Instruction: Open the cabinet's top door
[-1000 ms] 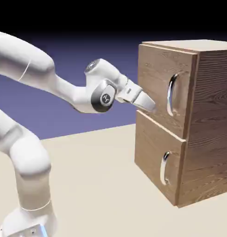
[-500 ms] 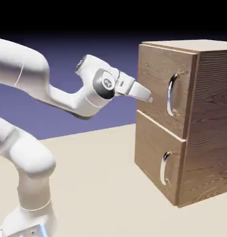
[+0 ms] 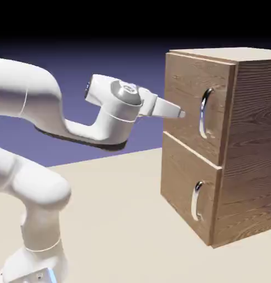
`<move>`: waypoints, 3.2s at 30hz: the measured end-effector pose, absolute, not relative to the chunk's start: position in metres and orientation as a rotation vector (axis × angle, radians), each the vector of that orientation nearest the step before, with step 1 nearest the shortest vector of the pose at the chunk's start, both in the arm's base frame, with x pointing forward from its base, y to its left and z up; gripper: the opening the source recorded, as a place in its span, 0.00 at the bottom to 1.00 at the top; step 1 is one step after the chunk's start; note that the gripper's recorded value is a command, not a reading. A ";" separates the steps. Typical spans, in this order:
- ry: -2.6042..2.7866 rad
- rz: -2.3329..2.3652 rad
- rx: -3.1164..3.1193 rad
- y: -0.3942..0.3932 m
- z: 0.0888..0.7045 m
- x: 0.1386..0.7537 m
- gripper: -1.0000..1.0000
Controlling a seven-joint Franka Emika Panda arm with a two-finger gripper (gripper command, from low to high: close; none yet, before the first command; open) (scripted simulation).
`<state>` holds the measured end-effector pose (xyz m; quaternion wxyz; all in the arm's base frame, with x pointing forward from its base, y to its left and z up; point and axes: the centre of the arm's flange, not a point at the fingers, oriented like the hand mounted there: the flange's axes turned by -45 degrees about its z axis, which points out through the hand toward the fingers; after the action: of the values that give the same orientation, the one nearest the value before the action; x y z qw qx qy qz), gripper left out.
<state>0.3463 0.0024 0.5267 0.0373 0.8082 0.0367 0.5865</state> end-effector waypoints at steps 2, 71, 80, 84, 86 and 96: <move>0.105 1.838 2.458 -0.003 0.525 0.346 1.00; -0.500 1.935 1.938 0.060 0.491 0.267 0.00; -0.575 1.883 1.882 0.085 0.490 0.251 0.00; -0.627 1.843 1.842 0.104 0.490 0.241 0.00; -0.656 1.821 1.820 0.115 0.490 0.235 0.00; -0.820 1.678 1.677 0.185 0.490 0.212 0.00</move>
<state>0.2117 0.1848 0.4905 0.3108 0.6351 -0.3105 0.6354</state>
